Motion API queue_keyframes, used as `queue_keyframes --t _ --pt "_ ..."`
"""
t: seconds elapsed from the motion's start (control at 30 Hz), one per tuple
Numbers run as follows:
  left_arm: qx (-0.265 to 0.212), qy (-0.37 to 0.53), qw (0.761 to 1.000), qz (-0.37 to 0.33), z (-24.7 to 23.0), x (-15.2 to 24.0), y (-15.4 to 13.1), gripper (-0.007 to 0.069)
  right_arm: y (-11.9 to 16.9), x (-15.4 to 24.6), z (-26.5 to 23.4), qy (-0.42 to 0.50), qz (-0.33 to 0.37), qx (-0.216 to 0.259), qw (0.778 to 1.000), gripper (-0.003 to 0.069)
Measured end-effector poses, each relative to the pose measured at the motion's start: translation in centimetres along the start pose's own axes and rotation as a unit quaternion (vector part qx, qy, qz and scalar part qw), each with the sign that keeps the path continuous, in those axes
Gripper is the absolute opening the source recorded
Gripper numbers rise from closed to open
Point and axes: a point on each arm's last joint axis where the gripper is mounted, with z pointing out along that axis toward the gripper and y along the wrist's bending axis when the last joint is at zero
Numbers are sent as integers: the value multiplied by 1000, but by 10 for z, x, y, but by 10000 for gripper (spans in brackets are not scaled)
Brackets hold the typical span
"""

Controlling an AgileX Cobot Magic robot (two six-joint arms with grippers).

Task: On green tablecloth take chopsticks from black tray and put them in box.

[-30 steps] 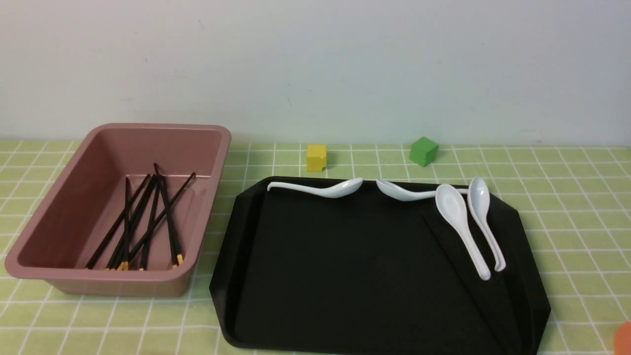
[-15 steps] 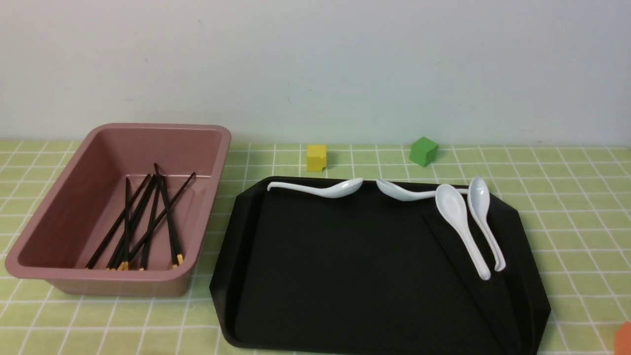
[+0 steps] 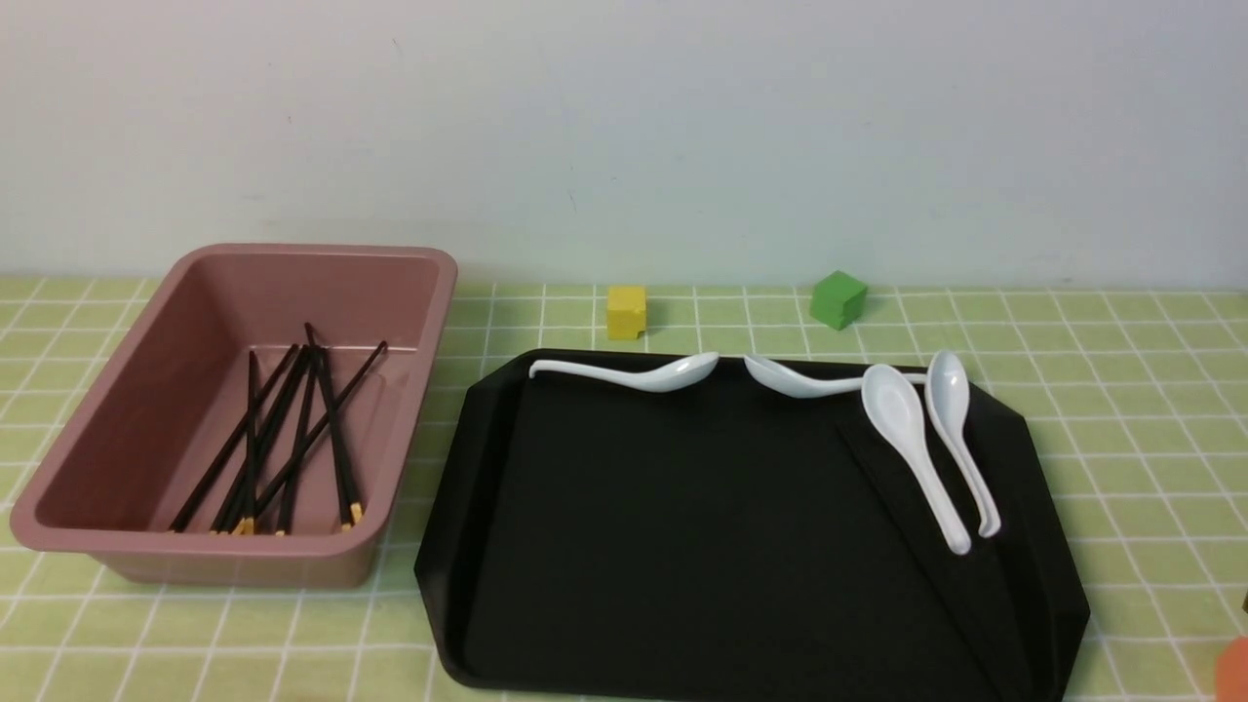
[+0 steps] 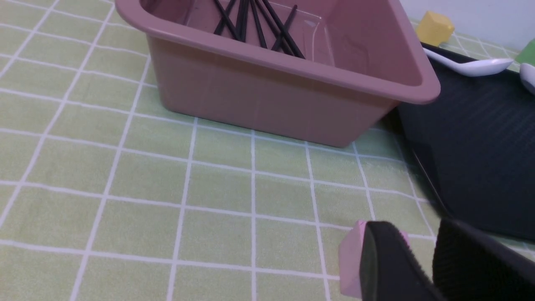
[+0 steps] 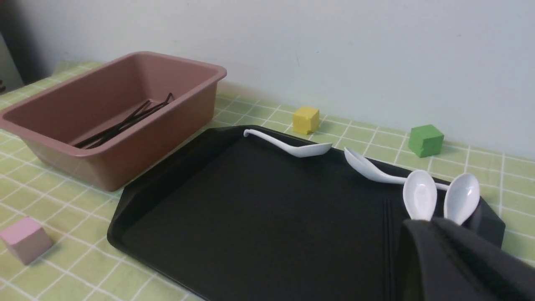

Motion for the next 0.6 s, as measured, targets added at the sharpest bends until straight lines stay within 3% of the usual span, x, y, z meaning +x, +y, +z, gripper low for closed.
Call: queue_keyframes --t 0.23,0.4,0.6 --pt "0 0 1000 0 0 0 0 191 -9 27 -7 -10 8 60 998 46" --pt "0 0 1000 0 0 0 0 191 -23 69 -9 2 28 161 987 55" --pt "0 0 1000 0 0 0 0 191 -33 108 -8 44 41 232 971 62"
